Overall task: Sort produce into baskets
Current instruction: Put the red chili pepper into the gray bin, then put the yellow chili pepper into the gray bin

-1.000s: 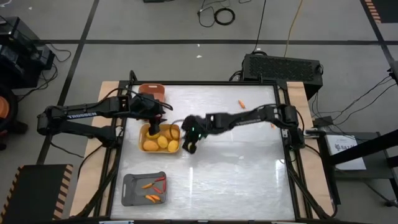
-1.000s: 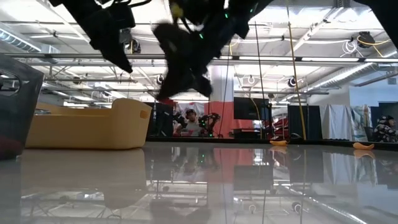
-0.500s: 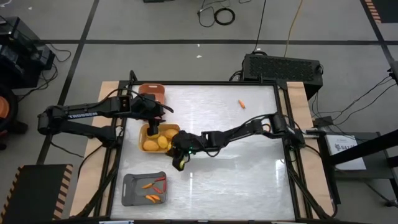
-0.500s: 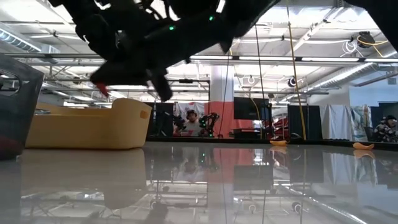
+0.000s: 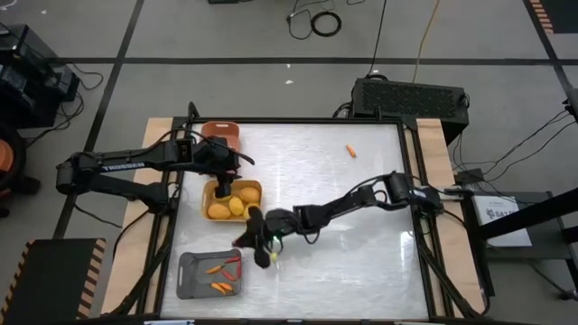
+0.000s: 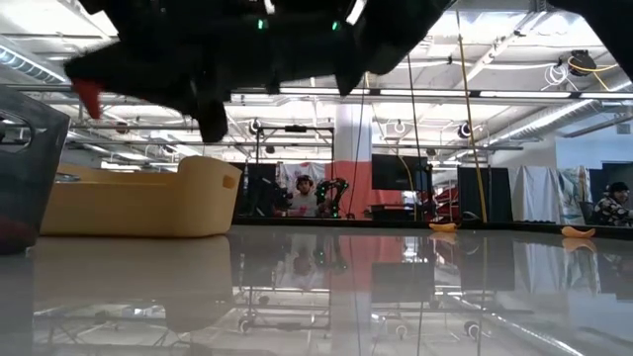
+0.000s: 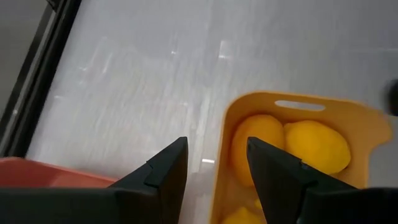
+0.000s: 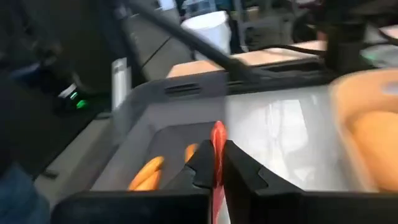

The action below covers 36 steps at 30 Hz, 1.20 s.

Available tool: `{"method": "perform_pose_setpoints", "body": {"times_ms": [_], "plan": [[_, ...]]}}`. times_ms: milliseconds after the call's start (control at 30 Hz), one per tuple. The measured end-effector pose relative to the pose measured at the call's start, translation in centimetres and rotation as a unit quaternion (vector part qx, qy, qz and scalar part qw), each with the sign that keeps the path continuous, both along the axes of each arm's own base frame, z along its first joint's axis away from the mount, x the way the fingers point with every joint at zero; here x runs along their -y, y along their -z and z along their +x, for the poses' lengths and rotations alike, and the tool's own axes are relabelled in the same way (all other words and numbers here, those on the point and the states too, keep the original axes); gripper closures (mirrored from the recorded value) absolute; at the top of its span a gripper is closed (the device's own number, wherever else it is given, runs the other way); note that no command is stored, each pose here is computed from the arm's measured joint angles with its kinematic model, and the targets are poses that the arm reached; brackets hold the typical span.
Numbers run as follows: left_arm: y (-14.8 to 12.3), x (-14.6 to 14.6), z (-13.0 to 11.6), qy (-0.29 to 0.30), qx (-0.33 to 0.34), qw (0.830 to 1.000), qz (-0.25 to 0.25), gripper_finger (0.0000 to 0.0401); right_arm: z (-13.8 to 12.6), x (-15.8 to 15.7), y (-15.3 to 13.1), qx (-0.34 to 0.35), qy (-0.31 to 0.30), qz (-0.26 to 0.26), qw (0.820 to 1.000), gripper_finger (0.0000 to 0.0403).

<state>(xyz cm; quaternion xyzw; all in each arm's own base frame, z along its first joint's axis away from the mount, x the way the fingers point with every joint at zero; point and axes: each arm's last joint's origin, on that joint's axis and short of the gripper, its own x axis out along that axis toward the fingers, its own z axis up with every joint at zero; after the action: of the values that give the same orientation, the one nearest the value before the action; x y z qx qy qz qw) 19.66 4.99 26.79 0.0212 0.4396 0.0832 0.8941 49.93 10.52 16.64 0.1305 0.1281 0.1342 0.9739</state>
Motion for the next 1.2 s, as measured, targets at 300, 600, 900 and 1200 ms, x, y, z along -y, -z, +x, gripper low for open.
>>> {"method": "perform_pose_setpoints", "body": {"times_ms": [300,600,900,1200], "plan": [[0.0,0.0,0.0,-0.026,0.005,0.999,-0.021,0.0228,-0.6,-3.5,-1.4,0.1,0.02,-0.083,0.991,0.0394],[0.0,0.0,0.0,-0.028,0.006,0.999,-0.026,0.0228,-0.9,-4.5,-2.0,0.126,0.018,-0.069,0.989,0.0394],[-0.2,0.0,0.3,-0.064,0.032,0.996,-0.053,0.0228,2.1,-6.2,0.7,0.147,0.012,-0.048,0.988,0.0381],[-0.1,0.0,0.2,-0.065,0.027,0.996,-0.058,0.0228,2.6,-6.4,1.3,0.123,0.012,-0.028,0.992,0.0294]]}}
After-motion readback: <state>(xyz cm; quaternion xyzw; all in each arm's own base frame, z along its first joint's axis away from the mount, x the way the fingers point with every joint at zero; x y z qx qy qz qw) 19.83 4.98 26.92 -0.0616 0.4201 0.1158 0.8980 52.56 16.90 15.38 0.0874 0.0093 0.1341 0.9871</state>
